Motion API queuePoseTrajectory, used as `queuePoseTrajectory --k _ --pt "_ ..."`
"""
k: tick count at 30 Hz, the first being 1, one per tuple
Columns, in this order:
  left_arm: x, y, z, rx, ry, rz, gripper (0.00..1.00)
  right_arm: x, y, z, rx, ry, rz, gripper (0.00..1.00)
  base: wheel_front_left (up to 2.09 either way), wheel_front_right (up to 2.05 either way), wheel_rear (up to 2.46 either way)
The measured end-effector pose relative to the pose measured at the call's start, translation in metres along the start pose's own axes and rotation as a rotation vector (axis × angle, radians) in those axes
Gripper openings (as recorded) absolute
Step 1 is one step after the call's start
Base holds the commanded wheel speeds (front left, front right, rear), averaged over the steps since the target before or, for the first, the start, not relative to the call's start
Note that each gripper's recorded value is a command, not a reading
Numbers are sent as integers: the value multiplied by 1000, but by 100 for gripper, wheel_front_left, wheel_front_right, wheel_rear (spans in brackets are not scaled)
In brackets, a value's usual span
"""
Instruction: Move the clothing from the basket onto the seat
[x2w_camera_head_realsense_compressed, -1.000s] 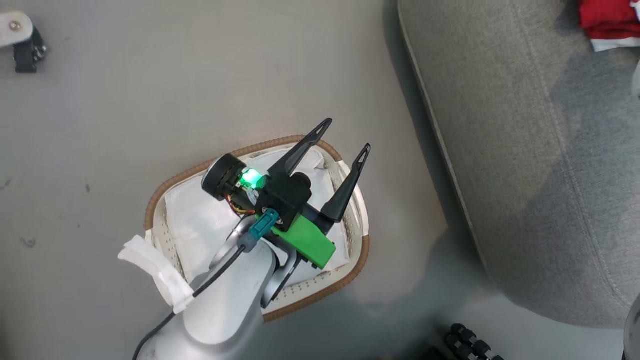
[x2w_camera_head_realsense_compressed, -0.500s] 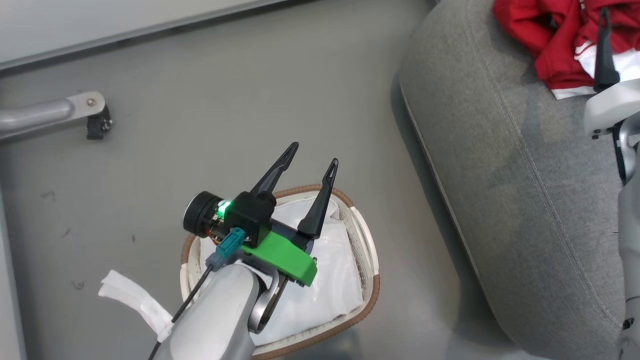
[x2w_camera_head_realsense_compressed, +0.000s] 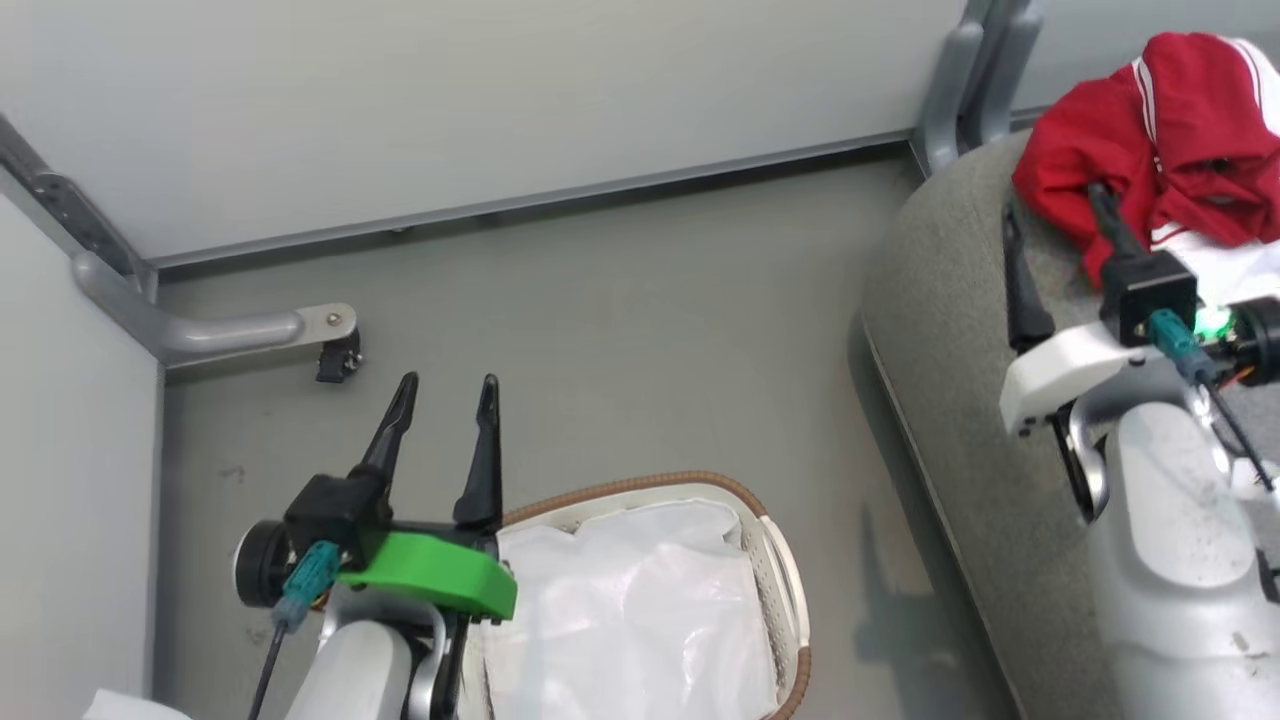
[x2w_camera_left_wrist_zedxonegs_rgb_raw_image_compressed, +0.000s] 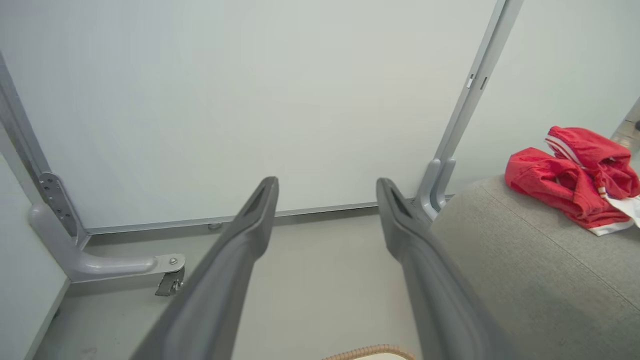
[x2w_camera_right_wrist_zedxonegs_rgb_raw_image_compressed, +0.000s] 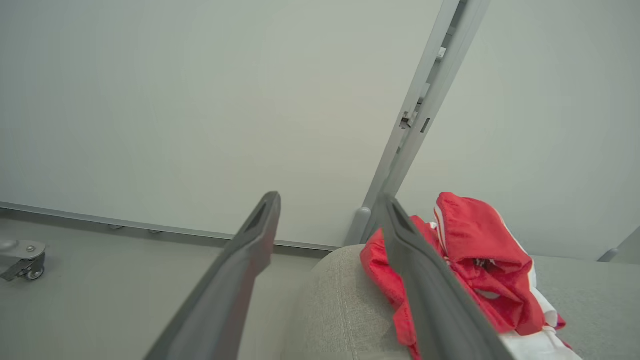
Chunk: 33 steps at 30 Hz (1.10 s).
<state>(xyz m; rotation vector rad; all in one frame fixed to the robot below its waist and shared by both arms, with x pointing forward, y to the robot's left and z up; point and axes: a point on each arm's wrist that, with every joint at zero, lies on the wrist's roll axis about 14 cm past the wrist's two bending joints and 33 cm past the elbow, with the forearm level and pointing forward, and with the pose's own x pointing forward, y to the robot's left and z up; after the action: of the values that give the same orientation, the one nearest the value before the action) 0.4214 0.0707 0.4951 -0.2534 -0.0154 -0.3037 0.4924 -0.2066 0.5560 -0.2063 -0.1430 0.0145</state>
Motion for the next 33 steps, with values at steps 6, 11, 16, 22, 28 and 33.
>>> queuePoseTrajectory --k 6,11,16,22,28,33 --pt "-44 42 7 8 -12 161 100 -36 42 -11 146 32 82 100 0 0 0" --pt "-78 64 8 6 -16 254 100 -62 63 -18 238 55 121 100 0 0 0" --pt "-103 74 3 3 -7 304 100 -84 78 -25 282 79 156 100 0 0 0" --pt "-116 78 2 -16 -8 334 100 -98 84 -26 301 84 169 100 0 0 0" --pt "-114 75 0 -18 -4 325 100 -103 82 -30 304 94 163 100 0 0 0" --pt "-113 75 -1 -19 2 323 100 -103 80 -31 311 97 157 100 0 0 0"
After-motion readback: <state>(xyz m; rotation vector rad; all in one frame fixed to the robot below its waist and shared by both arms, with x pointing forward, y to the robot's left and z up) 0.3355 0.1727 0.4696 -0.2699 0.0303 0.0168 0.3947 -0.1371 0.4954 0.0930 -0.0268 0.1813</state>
